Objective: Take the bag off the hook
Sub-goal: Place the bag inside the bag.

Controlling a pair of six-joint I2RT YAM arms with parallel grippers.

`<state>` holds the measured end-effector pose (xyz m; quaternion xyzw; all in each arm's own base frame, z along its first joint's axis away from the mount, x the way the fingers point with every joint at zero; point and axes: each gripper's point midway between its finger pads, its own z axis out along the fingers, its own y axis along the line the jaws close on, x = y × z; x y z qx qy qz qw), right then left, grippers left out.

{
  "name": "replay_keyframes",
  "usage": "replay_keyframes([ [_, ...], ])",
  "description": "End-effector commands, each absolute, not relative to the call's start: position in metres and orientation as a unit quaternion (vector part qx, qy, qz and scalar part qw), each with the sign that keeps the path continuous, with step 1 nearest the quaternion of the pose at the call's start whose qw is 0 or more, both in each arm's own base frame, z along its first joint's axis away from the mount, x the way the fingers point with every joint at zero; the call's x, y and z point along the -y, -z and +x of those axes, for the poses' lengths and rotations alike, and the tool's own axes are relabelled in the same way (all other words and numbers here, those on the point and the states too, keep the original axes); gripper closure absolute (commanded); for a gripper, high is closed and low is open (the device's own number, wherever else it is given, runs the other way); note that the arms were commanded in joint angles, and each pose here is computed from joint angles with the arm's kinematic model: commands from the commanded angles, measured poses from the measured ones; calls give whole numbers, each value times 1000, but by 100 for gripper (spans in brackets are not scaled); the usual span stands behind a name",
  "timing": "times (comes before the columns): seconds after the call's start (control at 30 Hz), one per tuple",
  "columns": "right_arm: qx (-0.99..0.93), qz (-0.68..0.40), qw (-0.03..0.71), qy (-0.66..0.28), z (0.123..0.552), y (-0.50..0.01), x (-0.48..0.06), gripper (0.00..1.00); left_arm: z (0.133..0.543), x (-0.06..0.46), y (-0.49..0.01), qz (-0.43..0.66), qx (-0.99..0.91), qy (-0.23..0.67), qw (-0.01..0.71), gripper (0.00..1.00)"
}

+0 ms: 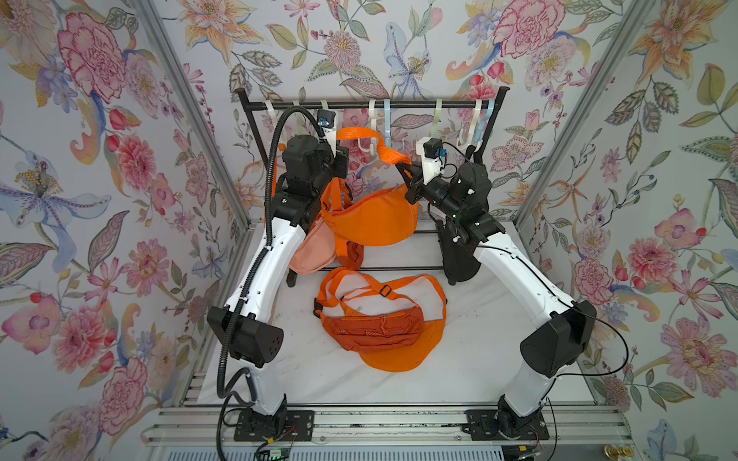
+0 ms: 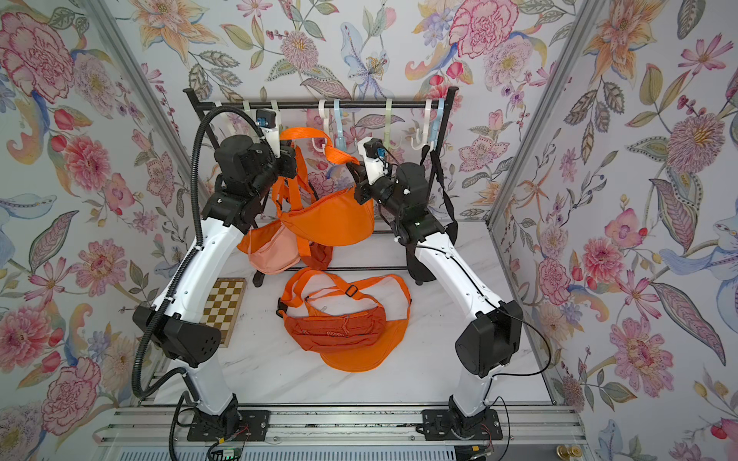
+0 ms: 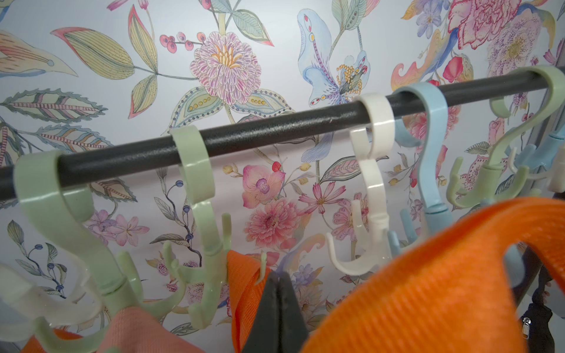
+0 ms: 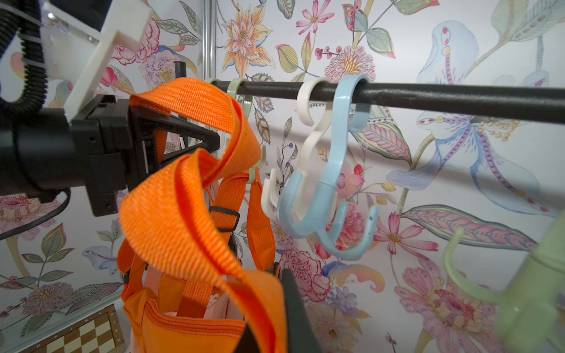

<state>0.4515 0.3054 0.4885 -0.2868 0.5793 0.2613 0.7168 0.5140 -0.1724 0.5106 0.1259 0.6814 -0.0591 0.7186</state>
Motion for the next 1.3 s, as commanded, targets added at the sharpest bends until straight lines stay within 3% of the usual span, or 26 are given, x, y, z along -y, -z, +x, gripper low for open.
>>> replay_keyframes([
  [0.0, -570, -276, 723, -275, 424, -506, -298, 100, 487, 155, -538, 113, -651, 52, 749, 100],
  [0.23, -585, -282, 706, -282, 385, -485, -292, 100, 447, 167, -521, 169, -646, 96, 738, 100],
  [0.8, -608, -307, 657, -323, 264, -435, -285, 100, 364, 164, -473, 192, -659, 138, 714, 100],
  [1.27, -701, -207, 619, -287, 228, -383, -213, 100, 324, 223, -413, 234, -670, 185, 680, 100],
])
